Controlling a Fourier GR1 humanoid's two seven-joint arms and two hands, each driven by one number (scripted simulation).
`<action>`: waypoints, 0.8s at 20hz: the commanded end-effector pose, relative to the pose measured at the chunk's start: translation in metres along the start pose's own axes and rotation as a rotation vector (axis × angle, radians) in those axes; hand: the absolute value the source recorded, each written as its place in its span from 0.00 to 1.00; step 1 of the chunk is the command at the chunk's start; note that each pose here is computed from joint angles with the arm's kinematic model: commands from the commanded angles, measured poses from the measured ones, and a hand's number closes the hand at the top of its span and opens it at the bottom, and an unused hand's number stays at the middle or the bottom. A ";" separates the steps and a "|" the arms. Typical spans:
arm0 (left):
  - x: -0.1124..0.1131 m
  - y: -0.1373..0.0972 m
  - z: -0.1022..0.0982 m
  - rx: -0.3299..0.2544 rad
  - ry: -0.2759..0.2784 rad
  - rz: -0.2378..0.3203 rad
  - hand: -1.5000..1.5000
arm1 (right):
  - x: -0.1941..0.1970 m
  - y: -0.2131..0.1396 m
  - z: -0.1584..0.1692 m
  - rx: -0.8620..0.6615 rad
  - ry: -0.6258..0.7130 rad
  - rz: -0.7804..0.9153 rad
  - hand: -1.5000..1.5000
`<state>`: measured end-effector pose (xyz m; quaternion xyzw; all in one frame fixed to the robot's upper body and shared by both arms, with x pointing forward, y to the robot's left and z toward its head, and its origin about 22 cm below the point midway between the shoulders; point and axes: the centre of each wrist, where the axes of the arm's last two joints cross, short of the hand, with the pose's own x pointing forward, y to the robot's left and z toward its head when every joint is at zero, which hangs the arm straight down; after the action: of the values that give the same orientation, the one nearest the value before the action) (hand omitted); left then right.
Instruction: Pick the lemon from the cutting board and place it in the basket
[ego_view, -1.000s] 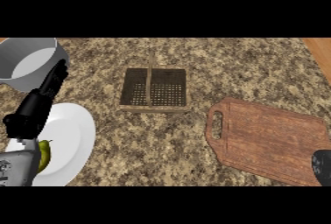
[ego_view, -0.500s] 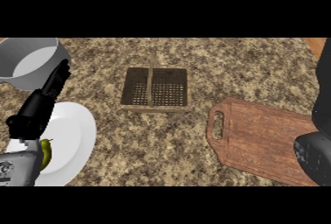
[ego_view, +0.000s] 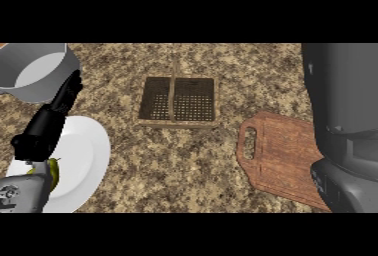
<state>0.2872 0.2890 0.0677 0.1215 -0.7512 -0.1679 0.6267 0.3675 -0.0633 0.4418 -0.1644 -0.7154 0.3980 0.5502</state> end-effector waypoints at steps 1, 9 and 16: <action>0.005 0.017 -0.009 0.011 -0.004 -0.006 0.50 | 0.013 0.021 -0.012 0.067 0.047 0.016 1.00; 0.005 0.012 0.005 0.017 0.006 -0.022 0.50 | 0.009 0.033 -0.017 0.124 0.195 0.355 1.00; 0.002 0.018 0.001 0.007 0.009 -0.007 0.50 | -0.007 0.035 -0.024 0.204 0.166 0.386 0.00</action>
<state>0.2869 0.2952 0.0718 0.1275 -0.7505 -0.1665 0.6267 0.3782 -0.0348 0.4210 -0.2835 -0.5979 0.5298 0.5305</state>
